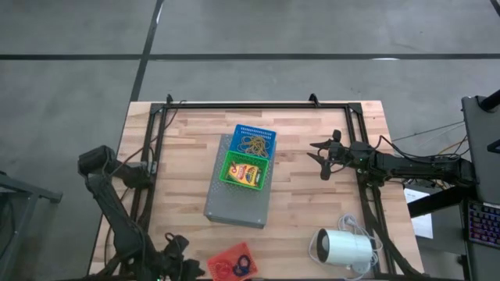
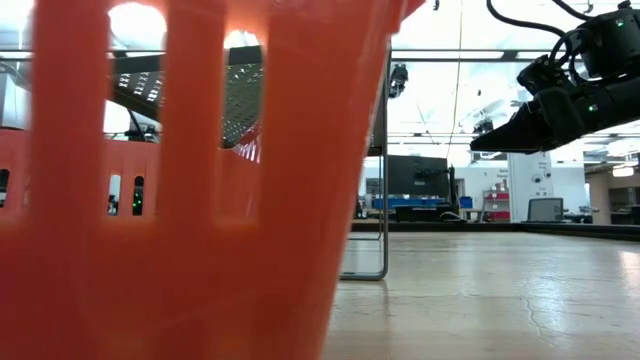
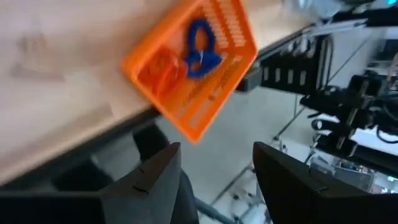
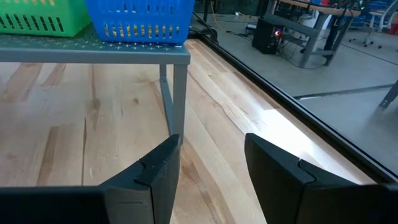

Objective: Pick & Place Office Desk Supplies
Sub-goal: Put the orange basket on the shelf

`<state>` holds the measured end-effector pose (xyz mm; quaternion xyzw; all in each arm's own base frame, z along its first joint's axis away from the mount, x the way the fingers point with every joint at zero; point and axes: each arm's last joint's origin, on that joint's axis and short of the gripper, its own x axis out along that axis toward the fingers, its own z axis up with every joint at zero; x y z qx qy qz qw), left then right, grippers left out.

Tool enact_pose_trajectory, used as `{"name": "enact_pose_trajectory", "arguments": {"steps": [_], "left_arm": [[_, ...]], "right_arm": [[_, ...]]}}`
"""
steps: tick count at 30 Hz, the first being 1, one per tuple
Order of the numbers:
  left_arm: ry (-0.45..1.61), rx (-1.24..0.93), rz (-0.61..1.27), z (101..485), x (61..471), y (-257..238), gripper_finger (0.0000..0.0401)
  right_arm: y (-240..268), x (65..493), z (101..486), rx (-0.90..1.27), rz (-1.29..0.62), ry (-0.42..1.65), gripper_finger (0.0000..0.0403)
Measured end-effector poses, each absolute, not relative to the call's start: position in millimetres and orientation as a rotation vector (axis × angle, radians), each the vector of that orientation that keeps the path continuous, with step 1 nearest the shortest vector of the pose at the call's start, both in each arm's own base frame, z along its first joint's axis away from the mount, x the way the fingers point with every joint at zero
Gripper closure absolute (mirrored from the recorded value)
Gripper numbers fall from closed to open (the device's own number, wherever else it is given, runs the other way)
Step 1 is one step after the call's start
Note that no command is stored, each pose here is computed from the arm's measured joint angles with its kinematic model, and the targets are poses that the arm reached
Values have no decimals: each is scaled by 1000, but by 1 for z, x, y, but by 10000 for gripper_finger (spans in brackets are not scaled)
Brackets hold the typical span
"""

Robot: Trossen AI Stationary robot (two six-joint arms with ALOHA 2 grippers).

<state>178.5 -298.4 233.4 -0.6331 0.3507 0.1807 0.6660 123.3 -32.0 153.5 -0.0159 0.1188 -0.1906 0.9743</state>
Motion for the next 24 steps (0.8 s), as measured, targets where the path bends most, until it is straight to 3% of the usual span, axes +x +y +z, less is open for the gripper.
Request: {"name": "enact_pose_trajectory", "arguments": {"steps": [6,24], "left_arm": [[973,-1573,485,233,185,-311,197],[972,-1654,507,202,220,-317,222]], "right_arm": [[-32,123,153,-32,-385,239,225],[-32,123,154,-32,-385,239,225]]}}
